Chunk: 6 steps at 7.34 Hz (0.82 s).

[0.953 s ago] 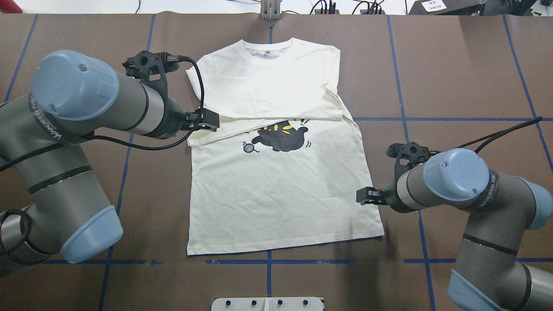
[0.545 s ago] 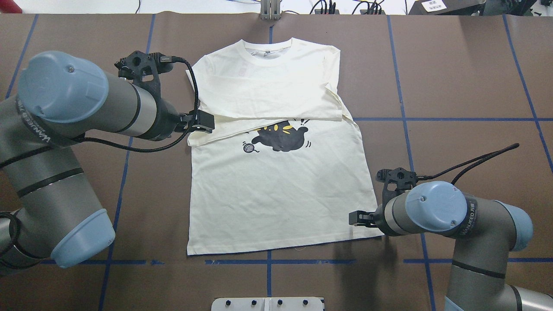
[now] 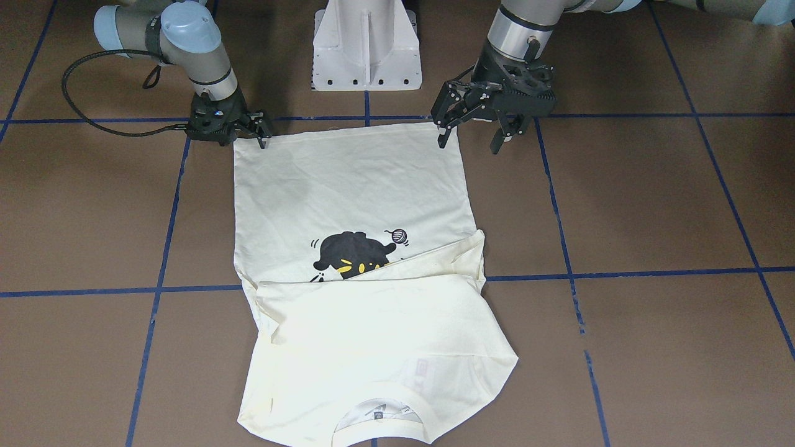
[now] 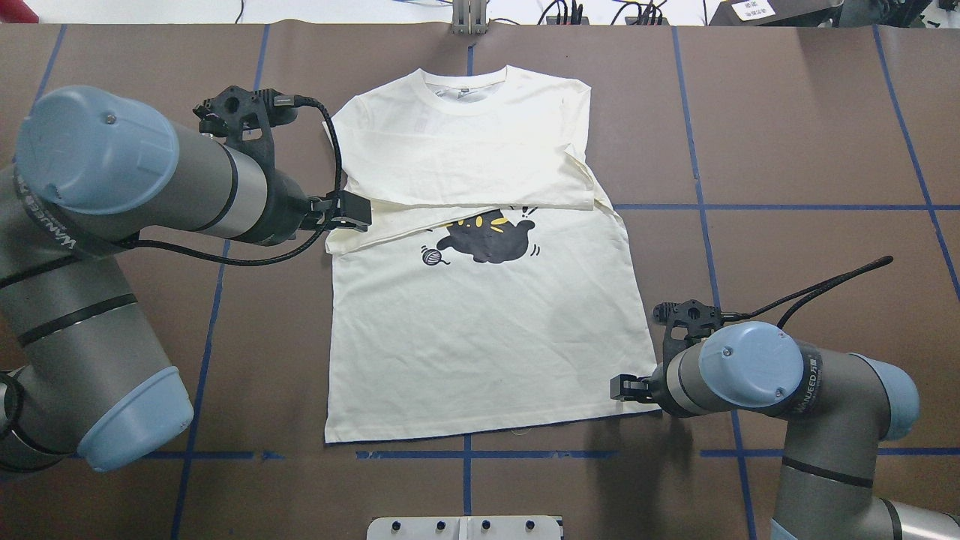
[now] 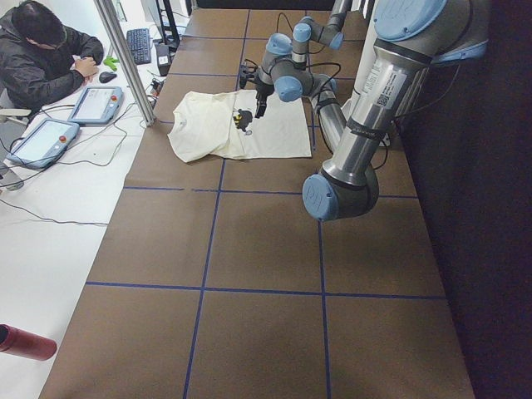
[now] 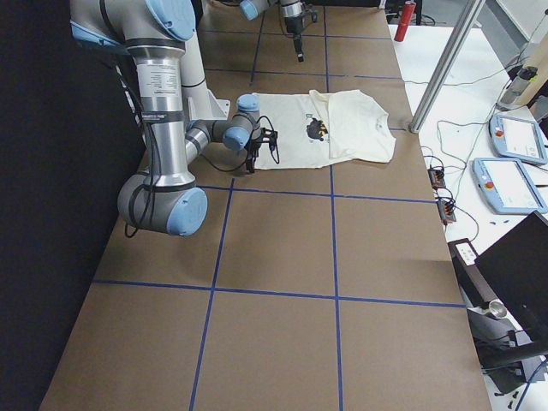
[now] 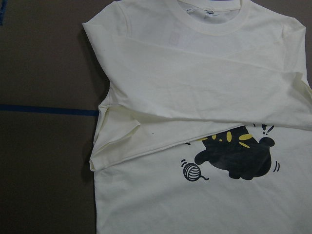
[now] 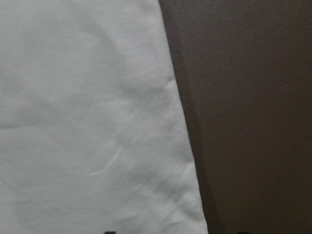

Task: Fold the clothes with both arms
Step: 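Move the left gripper down to the hem corner nearest the robot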

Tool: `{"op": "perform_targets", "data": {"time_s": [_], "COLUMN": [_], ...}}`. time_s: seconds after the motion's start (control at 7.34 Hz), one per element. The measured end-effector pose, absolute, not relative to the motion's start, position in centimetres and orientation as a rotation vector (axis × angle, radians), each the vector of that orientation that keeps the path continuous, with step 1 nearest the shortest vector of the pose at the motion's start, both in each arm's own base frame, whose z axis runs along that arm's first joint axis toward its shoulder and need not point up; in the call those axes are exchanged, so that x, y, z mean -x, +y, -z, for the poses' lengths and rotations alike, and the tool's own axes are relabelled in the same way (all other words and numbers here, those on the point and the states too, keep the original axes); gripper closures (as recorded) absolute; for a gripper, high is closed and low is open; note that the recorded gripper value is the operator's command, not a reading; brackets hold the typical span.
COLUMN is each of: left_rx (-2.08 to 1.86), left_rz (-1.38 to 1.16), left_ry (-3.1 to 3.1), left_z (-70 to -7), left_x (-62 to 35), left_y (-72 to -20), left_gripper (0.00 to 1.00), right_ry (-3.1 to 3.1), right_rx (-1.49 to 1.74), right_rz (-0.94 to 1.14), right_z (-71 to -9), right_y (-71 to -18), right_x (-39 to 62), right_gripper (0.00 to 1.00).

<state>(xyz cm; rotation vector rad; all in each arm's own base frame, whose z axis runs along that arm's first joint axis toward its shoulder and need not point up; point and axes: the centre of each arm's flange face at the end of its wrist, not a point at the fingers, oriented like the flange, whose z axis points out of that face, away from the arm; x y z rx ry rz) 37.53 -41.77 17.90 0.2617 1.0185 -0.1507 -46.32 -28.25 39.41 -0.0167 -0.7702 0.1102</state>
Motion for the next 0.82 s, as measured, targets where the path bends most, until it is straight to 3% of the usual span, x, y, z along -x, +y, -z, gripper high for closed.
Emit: {"op": "perform_targets", "data": {"time_s": [0.27, 0.82], "left_rx": [-0.261, -0.261], "left_rz": [0.151, 0.152], "left_ry": [1.018, 1.018], "left_z": [-17.92, -17.96], "left_x": [-37.51, -37.50], "left_y": [-41.75, -41.76], "left_gripper": [0.00, 0.00], "right_ry": [-0.781, -0.793], "right_rx": [0.047, 0.059], "right_rz": [-0.100, -0.099], "right_z": [-39.20, -38.79], "right_y": [-28.09, -28.12], "right_x": [46.16, 45.62], "right_gripper": [0.73, 0.76]}}
